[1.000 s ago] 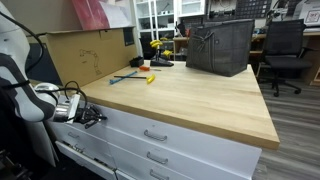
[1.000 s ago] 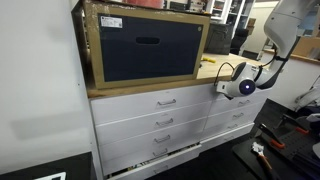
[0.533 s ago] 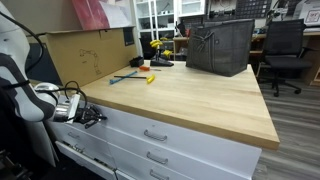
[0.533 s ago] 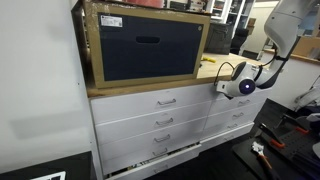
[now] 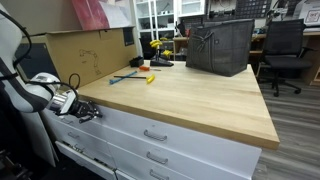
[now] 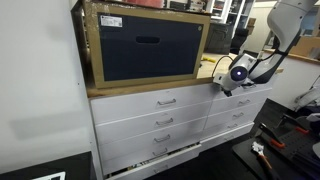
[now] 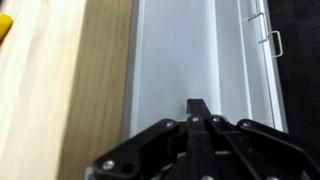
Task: Push in the left first and top drawers and the right first top drawer
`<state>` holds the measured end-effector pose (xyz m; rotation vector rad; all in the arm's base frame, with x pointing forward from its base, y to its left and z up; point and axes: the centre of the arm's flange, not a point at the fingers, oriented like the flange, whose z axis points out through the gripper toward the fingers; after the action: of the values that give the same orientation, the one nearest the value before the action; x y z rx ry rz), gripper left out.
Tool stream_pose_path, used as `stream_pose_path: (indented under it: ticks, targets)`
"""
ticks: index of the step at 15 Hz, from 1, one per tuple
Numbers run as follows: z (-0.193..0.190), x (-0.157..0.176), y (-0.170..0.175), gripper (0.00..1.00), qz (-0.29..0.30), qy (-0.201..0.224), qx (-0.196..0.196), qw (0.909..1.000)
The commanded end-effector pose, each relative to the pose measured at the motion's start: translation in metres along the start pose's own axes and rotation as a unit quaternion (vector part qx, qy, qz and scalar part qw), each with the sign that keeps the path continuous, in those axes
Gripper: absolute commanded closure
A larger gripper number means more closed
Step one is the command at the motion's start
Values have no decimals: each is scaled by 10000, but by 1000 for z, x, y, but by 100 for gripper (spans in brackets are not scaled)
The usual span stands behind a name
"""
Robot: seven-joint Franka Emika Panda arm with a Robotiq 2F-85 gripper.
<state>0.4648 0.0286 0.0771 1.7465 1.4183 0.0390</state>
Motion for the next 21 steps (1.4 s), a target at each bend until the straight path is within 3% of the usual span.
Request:
stream_pose_path:
  ticks: [1,6,11,21]
  targets:
    - [-49,-18,15,100,271,100,708,9971]
    - [-98,-36,5,100,483,451,1507,9864]
    - [-133,-58,24,100,1129,499,2207,9675]
    - [-157,-85,115,100,3023,77,3127,9004]
